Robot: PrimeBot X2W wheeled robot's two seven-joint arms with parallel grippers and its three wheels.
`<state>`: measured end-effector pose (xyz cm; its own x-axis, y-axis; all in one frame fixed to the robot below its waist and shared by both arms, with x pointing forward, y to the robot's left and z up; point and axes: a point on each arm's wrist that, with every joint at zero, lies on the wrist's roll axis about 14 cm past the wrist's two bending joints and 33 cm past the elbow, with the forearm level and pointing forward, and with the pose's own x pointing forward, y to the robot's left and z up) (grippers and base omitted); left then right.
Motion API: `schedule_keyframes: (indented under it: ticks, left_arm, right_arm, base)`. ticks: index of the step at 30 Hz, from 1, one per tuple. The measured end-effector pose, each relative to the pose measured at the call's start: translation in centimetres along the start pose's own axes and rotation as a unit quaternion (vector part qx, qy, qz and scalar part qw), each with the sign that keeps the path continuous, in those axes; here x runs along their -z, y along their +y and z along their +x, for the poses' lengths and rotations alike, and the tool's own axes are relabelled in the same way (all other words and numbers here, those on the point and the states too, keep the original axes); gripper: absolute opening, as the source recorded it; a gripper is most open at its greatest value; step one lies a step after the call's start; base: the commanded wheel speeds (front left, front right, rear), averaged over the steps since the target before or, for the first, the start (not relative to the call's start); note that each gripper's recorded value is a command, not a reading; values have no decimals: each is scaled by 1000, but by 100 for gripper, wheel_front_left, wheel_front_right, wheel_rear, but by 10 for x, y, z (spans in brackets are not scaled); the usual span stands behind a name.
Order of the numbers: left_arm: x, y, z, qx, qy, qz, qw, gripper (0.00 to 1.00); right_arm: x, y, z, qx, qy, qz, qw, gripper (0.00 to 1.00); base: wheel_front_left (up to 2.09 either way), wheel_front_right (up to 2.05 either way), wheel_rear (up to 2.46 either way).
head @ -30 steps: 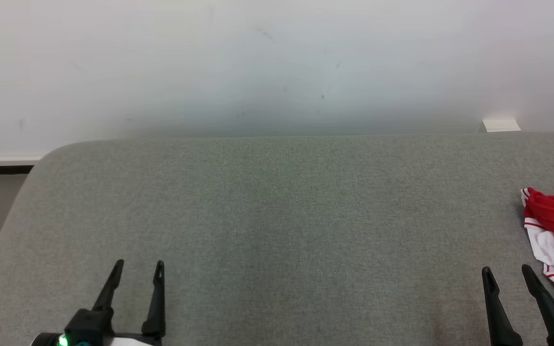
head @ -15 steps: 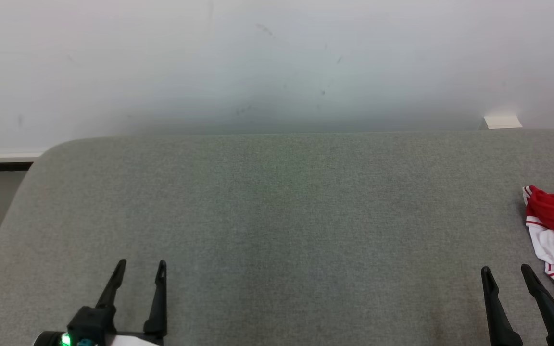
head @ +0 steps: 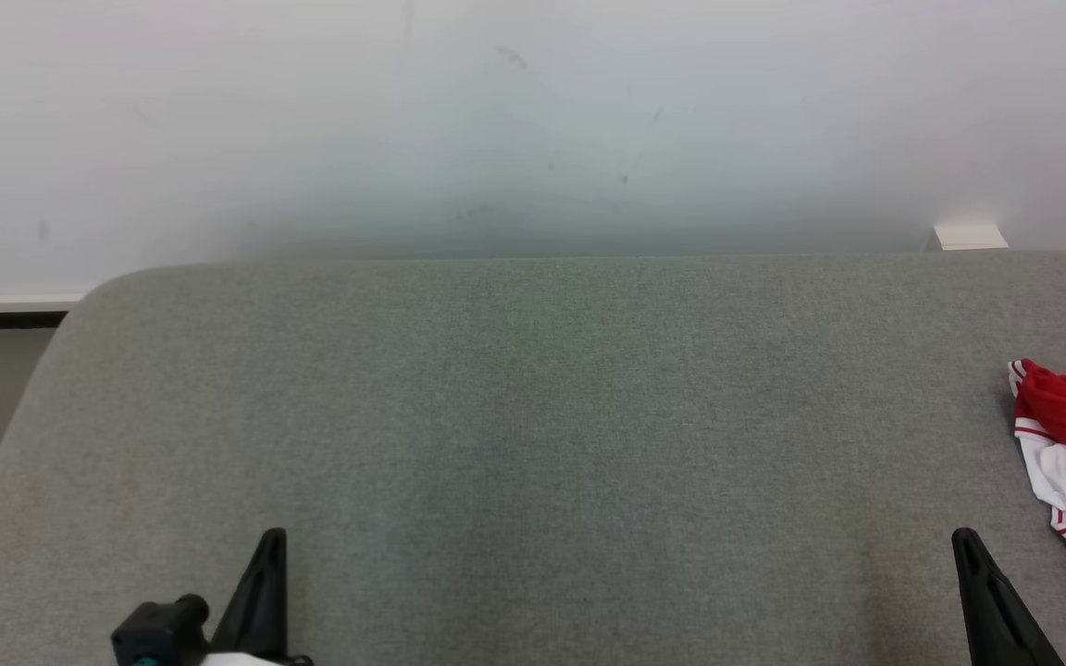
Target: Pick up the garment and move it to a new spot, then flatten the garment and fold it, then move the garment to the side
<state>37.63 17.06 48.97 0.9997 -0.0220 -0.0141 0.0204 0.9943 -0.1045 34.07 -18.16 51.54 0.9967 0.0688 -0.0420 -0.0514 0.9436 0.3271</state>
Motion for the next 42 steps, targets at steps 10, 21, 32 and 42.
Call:
schedule_keyframes:
  ticks: [10, 21, 32, 42]
  left_arm:
    - [7, 8, 1, -20, 26, -99, 995, 0]
    - [9, 14, 4, -33, 40, -194, 980, 0]
    - [11, 16, 5, -39, 49, -281, 958, 0]
    - [9, 18, 7, -41, 49, -348, 935, 0]
  right_arm:
    - [3, -2, 6, -3, 0, 87, 996, 0]
    - [4, -4, 12, -5, -4, 171, 985, 0]
    - [5, -6, 17, -4, -8, 242, 970, 0]
    - [4, -8, 23, -3, -13, 299, 954, 0]
  base:
    - [0, 0, 0]
    - [0, 0, 0]
    - [0, 0, 0]
    - [0, 0, 0]
